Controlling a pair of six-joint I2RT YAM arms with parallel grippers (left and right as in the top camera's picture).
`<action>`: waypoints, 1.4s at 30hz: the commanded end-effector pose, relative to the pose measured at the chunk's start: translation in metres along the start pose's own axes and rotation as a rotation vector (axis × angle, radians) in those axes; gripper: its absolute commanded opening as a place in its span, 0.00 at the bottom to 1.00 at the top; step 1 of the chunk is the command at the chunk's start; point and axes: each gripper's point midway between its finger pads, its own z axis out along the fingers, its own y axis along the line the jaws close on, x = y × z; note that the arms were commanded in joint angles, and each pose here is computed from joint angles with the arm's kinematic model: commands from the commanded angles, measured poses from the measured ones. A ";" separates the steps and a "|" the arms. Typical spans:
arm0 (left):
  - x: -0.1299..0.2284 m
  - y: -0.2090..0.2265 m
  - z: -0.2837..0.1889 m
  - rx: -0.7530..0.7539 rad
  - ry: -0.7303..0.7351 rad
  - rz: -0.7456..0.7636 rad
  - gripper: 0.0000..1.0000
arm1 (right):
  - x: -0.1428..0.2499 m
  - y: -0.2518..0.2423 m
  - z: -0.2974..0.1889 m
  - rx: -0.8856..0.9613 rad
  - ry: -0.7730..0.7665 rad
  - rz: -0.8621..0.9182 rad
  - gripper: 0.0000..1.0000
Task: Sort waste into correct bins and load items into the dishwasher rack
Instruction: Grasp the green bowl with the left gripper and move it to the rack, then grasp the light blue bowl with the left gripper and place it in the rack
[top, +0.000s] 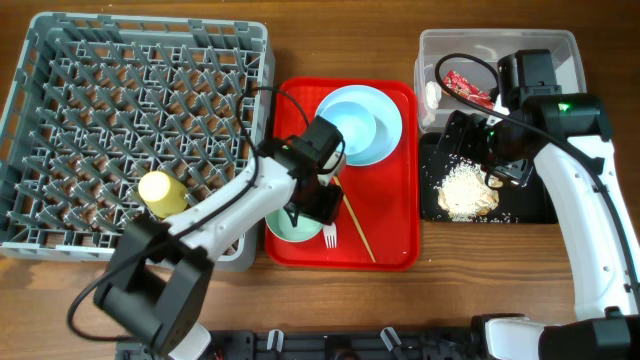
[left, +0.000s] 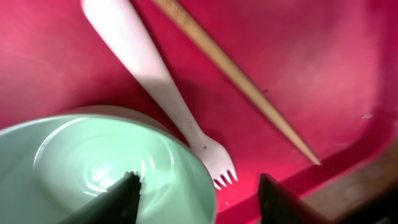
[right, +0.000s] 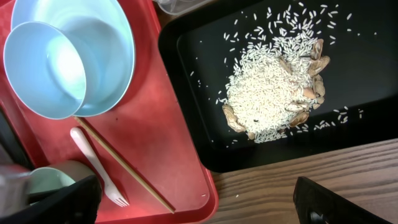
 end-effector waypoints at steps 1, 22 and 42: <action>0.005 0.001 0.021 -0.031 0.058 0.015 0.29 | -0.002 -0.002 -0.006 0.008 -0.023 0.019 1.00; -0.070 0.104 -0.228 0.645 -0.622 -0.007 0.04 | -0.001 -0.003 -0.006 0.012 -0.016 0.015 1.00; -0.045 0.264 -0.155 0.694 -0.591 -0.486 0.19 | 0.000 -0.001 -0.006 0.002 -0.010 0.000 1.00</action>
